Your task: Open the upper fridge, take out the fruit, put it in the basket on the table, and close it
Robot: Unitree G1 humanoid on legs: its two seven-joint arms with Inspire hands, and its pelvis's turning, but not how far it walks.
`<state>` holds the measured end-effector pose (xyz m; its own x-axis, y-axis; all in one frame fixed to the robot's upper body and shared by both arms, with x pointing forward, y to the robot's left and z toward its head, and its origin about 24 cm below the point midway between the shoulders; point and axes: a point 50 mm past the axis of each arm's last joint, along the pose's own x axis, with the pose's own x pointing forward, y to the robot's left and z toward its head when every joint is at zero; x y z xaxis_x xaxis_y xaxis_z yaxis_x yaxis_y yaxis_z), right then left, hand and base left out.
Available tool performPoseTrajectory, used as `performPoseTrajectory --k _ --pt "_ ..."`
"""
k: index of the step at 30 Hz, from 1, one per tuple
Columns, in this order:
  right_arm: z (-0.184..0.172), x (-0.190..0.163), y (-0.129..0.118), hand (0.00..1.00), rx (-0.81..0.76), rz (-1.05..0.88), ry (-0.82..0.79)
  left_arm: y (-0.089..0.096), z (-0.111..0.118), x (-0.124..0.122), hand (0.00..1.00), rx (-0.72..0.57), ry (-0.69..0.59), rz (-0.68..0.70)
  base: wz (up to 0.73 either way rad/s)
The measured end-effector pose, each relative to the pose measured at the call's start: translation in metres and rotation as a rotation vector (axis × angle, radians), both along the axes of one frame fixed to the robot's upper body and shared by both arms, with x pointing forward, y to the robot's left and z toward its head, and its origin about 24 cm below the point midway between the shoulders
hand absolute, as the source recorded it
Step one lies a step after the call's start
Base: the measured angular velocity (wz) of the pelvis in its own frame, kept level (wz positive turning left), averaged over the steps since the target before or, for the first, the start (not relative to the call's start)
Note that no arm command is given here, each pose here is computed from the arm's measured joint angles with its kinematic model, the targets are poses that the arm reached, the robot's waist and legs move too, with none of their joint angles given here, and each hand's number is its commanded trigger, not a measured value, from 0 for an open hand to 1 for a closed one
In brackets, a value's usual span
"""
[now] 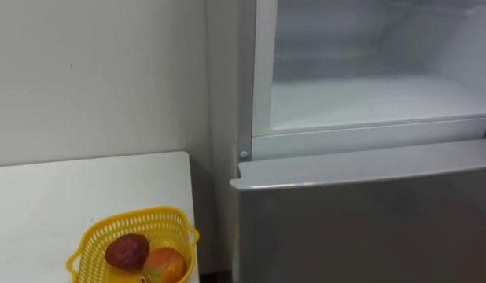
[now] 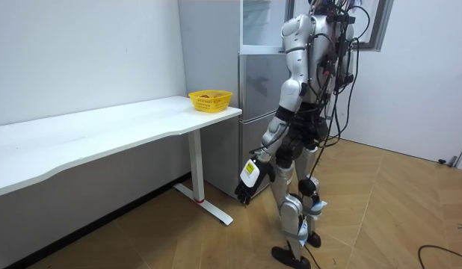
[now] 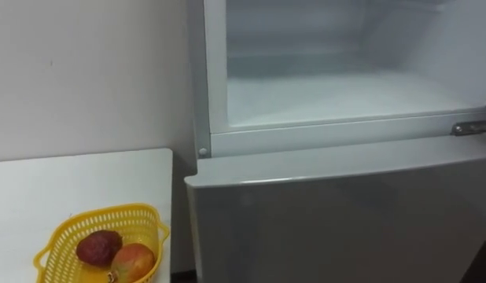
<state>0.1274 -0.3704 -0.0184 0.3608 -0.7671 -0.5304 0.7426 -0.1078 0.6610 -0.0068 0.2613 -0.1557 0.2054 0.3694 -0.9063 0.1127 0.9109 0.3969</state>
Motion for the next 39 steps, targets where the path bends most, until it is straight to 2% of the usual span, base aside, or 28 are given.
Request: performPoseTrajectory --k 7,12,25,29,39 --pt "0.013 -0.001 -0.052 0.0 0.054 -0.2 -0.043 0.022 0.011 -0.001 0.0 0.063 -0.038 0.065 0.01" --pt "0.029 0.003 -0.075 0.0 0.07 -0.264 -0.067 0.026 0.011 -0.004 0.0 0.077 -0.015 0.09 0.0" --pt "0.063 0.012 -0.107 0.0 0.131 -0.366 -0.162 0.036 0.015 -0.008 0.0 0.084 -0.007 0.137 0.01" --pt "0.083 0.027 -0.112 0.0 0.106 -0.34 -0.23 0.035 0.015 -0.012 0.0 0.07 0.012 0.142 0.04" --pt "0.112 0.032 -0.122 0.0 0.005 -0.326 -0.22 0.037 0.016 -0.016 0.0 0.077 0.012 0.165 0.0"
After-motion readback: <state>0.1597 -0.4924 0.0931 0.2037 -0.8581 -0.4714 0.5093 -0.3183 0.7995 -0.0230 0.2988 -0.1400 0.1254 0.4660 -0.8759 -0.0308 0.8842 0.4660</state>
